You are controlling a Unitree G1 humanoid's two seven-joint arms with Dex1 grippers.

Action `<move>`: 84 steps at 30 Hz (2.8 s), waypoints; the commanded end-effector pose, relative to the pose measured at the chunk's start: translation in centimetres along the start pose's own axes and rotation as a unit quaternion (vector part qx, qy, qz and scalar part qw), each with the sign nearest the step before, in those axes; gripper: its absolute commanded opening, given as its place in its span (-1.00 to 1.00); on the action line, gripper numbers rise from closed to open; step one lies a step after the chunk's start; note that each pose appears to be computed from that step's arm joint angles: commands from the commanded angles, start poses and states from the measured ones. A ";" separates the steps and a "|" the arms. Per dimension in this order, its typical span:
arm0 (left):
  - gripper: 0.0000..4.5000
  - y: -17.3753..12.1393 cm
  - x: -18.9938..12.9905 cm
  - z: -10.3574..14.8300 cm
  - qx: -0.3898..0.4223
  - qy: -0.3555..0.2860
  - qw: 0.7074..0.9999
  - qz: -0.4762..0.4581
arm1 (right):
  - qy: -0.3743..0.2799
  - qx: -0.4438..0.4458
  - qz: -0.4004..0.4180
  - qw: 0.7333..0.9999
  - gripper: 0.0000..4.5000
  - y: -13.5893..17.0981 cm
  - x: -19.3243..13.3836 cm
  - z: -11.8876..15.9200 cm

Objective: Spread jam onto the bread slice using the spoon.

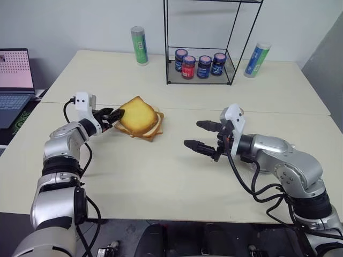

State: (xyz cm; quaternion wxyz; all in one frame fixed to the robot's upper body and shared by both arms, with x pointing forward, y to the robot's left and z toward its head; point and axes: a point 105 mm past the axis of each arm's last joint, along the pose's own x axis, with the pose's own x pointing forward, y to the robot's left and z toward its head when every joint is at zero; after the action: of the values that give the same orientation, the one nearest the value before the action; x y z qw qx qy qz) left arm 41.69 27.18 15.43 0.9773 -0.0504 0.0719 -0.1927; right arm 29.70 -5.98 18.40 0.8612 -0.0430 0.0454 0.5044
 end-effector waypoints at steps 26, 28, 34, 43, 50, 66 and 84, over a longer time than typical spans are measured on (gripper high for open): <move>-0.97 -2.9 -1.2 10.5 0.047 -0.123 0.990 -0.056 | -0.024 -0.018 -0.059 0.998 1.00 -2.4 -2.4 1.6; -0.97 -1.7 -1.8 10.3 0.051 -0.122 0.991 -0.025 | -0.022 -0.018 -0.065 0.997 1.00 -2.6 -2.7 1.5; -0.64 0.9 -2.8 5.7 -0.045 -0.090 0.995 0.015 | -0.022 -0.008 -0.066 0.998 1.00 -2.3 -2.7 1.1; 0.21 0.4 -2.9 1.6 -0.089 -0.051 0.995 0.000 | -0.017 0.003 -0.060 0.998 1.00 -1.8 -2.5 0.7; 0.91 -5.8 -2.8 2.1 0.190 -0.022 0.976 -0.101 | -0.011 0.005 -0.063 0.998 1.00 -1.6 -2.7 0.5; 0.99 -6.0 1.8 -2.7 0.249 0.133 0.950 -0.135 | -0.013 0.000 -0.075 0.997 1.00 -1.8 -2.7 0.6; -0.23 -5.7 1.8 -3.9 0.228 0.169 0.946 -0.156 | -0.015 0.001 -0.097 0.995 1.00 -2.2 -3.2 0.6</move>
State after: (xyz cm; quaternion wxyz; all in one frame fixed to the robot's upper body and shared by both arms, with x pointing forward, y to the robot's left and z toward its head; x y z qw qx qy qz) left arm 40.91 20.81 14.17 0.8996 0.1987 0.1418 -0.3620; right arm 30.26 -9.47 18.10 0.9033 -0.0316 0.0576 0.4239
